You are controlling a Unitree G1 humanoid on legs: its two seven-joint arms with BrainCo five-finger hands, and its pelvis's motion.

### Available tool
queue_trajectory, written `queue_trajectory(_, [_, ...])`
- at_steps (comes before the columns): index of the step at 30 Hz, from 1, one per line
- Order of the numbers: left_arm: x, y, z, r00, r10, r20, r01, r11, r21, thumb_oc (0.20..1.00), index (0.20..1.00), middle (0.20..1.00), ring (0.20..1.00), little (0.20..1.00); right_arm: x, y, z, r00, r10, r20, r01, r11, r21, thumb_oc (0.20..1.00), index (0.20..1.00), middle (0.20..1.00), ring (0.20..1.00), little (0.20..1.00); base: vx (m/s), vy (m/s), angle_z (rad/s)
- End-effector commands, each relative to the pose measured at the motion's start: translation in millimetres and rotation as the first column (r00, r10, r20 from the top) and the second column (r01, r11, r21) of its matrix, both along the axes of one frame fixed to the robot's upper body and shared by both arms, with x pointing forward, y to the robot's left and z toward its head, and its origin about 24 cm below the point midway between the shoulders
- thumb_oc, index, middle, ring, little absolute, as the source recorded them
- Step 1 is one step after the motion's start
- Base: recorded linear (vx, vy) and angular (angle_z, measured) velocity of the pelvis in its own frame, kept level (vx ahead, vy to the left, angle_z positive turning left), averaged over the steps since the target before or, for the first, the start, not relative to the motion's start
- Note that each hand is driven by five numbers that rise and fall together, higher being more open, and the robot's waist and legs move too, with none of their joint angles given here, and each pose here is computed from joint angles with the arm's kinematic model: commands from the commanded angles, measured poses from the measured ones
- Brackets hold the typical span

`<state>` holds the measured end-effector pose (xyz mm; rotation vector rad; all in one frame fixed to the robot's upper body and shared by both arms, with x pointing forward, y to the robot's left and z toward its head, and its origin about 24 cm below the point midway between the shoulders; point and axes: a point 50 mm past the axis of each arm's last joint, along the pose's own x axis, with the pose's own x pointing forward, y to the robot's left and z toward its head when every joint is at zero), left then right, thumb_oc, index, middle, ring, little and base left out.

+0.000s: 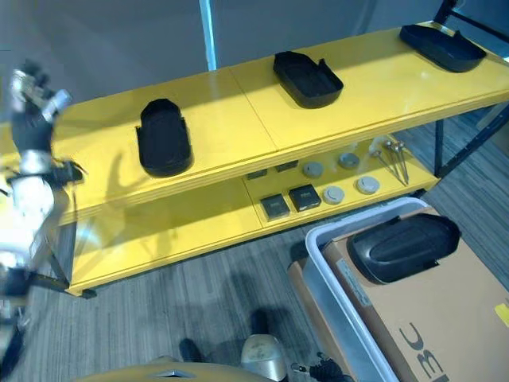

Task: Move parts from the plastic box to the shelf.

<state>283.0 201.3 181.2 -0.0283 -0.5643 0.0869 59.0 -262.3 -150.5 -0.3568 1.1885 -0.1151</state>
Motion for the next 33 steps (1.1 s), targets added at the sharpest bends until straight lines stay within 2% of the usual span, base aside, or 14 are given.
queue_trajectory(1, [5, 8, 13, 0.996, 0.031, 0.081, -0.037, 0.997, 0.065, 1.0, 1.0, 1.0, 1.0, 1.0, -5, 6, -3, 0.997, -0.083, 0.007, 0.083, 0.996, 0.021, 1.0, 1.0, 1.0, 1.0, 1.0, -0.01, 0.009, 0.12])
queue_trajectory(7, [-14, 20, -39, 0.996, 0.016, -0.091, -0.025, 0.995, -0.1, 1.0, 1.0, 1.0, 1.0, 1.0, 15, 13, 5, 0.975, -0.132, 0.179, 0.124, 0.991, 0.055, 1.0, 1.0, 1.0, 1.0, 1.0, -0.03, 0.007, 0.1])
queue_trajectory(9, [-17, 24, -48, 0.993, 0.034, -0.113, -0.047, 0.992, -0.118, 1.0, 1.0, 1.0, 1.0, 1.0, 13, 15, 4, 0.979, -0.147, 0.138, 0.135, 0.987, 0.09, 1.0, 1.0, 1.0, 1.0, 1.0, -0.03, 0.023, 0.11])
queue_trajectory(10, [-17, 25, -52, 0.992, 0.032, -0.123, -0.046, 0.992, -0.117, 1.0, 1.0, 1.0, 1.0, 1.0, 8, 14, 2, 0.965, -0.225, 0.136, 0.208, 0.97, 0.13, 1.0, 1.0, 1.0, 1.0, 1.0, -0.04, 0.019, 0.11])
queue_trajectory(13, [-18, 24, -46, 0.993, 0.037, -0.11, -0.048, 0.994, -0.1, 1.0, 1.0, 1.0, 1.0, 1.0, 7, 9, 2, 0.963, -0.231, 0.142, 0.211, 0.967, 0.145, 1.0, 1.0, 1.0, 1.0, 1.0, -0.03, 0.012, 0.12])
queue_trajectory(14, [-3, -5, -61, 0.985, -0.065, -0.163, 0.05, 0.994, -0.095, 1.0, 1.0, 1.0, 1.0, 1.0, 51, -3, 17, 0.941, -0.219, 0.258, 0.154, 0.956, 0.249, 1.0, 1.0, 1.0, 1.0, 1.0, 0.0, 0.189, 0.04])
queue_trajectory(15, [4, -14, -53, 0.987, -0.082, -0.138, 0.071, 0.994, -0.082, 1.0, 1.0, 1.0, 1.0, 1.0, 49, 1, 16, 0.949, -0.188, 0.252, 0.124, 0.961, 0.248, 1.0, 1.0, 1.0, 1.0, 1.0, 0.03, 0.21, -0.02])
queue_trajectory(22, [13, -28, -42, 0.984, -0.127, -0.128, 0.119, 0.991, -0.068, 1.0, 1.0, 1.0, 1.0, 1.0, 39, 13, 10, 0.974, -0.101, 0.201, 0.052, 0.97, 0.239, 1.0, 1.0, 1.0, 1.0, 1.0, 0.03, 0.105, -0.13])
queue_trajectory(24, [13, -39, -40, 0.97, -0.208, -0.123, 0.198, 0.976, -0.087, 1.0, 1.0, 1.0, 1.0, 1.0, 42, 16, 9, 0.976, -0.104, 0.191, 0.055, 0.967, 0.247, 1.0, 1.0, 1.0, 1.0, 1.0, 0.03, -0.062, -0.16])
queue_trajectory(33, [23, -70, -41, 0.945, -0.301, -0.124, 0.289, 0.951, -0.108, 1.0, 1.0, 1.0, 1.0, 1.0, 54, 28, 10, 0.981, -0.038, 0.191, -0.01, 0.971, 0.241, 1.0, 1.0, 1.0, 1.0, 1.0, -0.01, -0.071, -0.08])
